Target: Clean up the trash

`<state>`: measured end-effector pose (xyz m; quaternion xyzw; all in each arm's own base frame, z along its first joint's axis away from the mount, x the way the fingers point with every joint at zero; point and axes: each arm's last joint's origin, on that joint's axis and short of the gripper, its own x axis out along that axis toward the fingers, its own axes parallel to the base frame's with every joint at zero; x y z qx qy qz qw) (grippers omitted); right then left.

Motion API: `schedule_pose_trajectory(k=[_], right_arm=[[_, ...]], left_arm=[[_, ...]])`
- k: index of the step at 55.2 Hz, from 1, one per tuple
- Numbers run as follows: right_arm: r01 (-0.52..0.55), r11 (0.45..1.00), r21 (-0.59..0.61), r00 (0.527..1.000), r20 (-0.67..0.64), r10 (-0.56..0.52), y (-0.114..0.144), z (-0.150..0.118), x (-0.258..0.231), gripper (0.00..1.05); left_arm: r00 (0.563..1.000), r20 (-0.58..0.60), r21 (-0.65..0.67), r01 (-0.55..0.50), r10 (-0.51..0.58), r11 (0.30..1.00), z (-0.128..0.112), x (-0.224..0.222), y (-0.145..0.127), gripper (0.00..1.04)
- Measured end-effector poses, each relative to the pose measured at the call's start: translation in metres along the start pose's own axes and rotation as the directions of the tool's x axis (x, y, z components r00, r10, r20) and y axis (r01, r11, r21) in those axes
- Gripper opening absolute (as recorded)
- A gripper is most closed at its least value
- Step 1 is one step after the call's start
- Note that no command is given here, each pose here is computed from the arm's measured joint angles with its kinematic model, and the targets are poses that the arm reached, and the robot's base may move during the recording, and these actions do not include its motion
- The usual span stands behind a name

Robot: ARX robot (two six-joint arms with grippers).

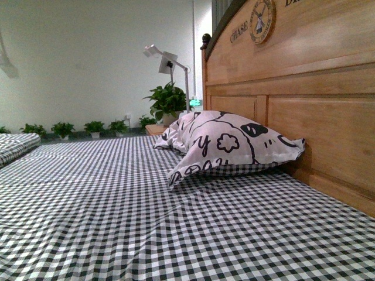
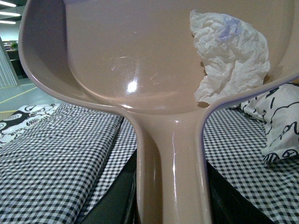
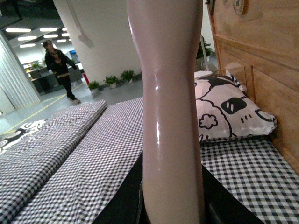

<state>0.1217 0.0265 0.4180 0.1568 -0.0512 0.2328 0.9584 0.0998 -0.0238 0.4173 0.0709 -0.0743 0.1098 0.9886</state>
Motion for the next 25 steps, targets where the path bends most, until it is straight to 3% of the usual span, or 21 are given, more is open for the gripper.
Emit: schedule_pose_trajectory(k=[25], right_arm=[[0.000, 1.000, 0.000, 1.000, 0.000, 0.000, 0.0000, 0.0000, 0.0000, 0.19]], left_arm=[[1.000, 0.000, 0.000, 0.000, 0.000, 1.000, 0.0000, 0.0000, 0.0000, 0.26]])
